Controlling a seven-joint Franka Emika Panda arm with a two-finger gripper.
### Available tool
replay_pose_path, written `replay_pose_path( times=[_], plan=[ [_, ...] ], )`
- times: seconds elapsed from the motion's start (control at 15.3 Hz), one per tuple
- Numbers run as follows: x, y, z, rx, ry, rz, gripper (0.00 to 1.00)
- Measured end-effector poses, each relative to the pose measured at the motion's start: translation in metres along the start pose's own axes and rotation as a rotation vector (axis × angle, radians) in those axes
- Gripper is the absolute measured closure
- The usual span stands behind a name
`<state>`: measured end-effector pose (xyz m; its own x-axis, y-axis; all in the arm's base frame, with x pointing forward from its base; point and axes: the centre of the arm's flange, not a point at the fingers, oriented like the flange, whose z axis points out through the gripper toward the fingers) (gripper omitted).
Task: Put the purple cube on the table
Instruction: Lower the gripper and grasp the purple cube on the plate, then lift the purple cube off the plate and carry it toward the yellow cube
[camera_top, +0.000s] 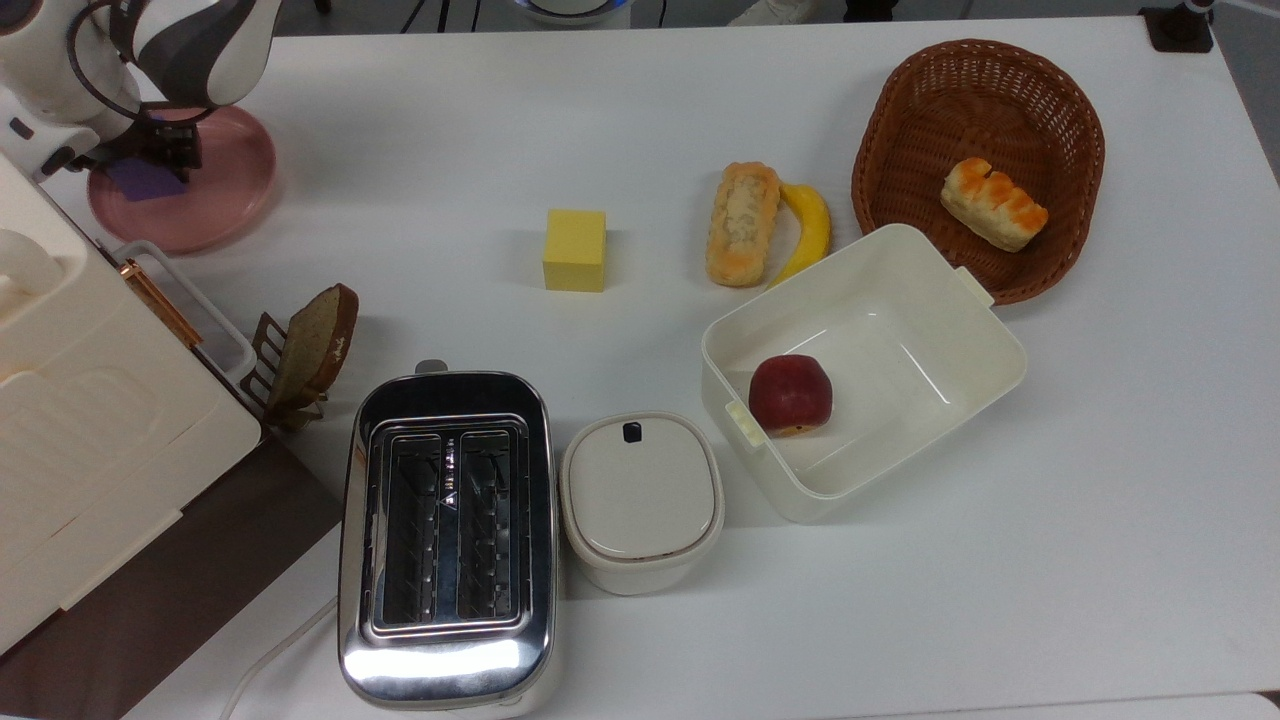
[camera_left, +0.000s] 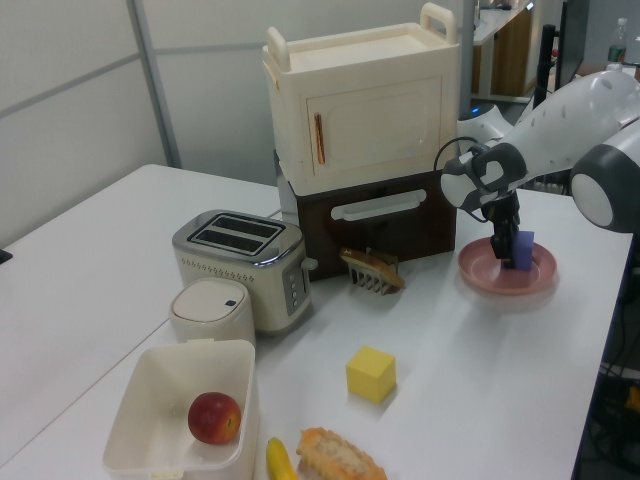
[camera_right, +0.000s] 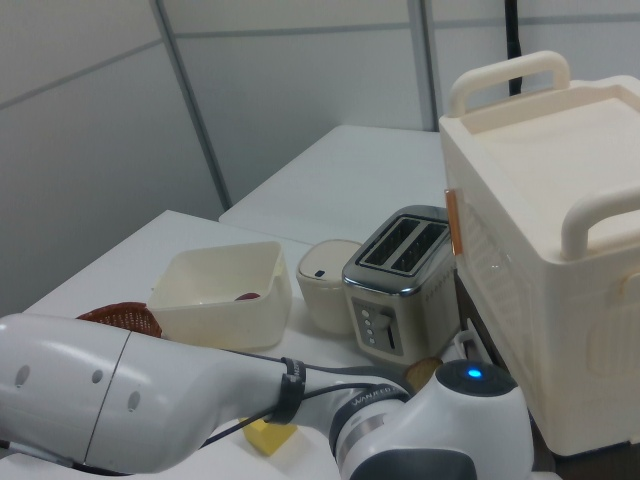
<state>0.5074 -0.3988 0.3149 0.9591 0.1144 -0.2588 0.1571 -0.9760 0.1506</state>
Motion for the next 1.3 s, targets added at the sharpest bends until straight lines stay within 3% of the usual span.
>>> replay_pose_path(
  times=[0.2,0.39,0.59,0.78,0.91,1.11,1.3],
  plan=[
    [-0.003,-0.010,-0.017,0.056,-0.028,-0.009,0.39],
    [0.003,-0.040,-0.068,0.124,-0.029,0.001,0.39],
    [0.035,-0.104,-0.117,0.156,0.001,0.067,0.39],
    [0.090,-0.217,-0.150,0.132,-0.004,0.155,0.39],
    [0.110,-0.276,-0.162,0.118,-0.003,0.205,0.39],
    [0.126,-0.353,-0.178,0.092,0.006,0.221,0.39],
    [0.129,-0.392,-0.185,0.078,0.014,0.218,0.39]
  ],
)
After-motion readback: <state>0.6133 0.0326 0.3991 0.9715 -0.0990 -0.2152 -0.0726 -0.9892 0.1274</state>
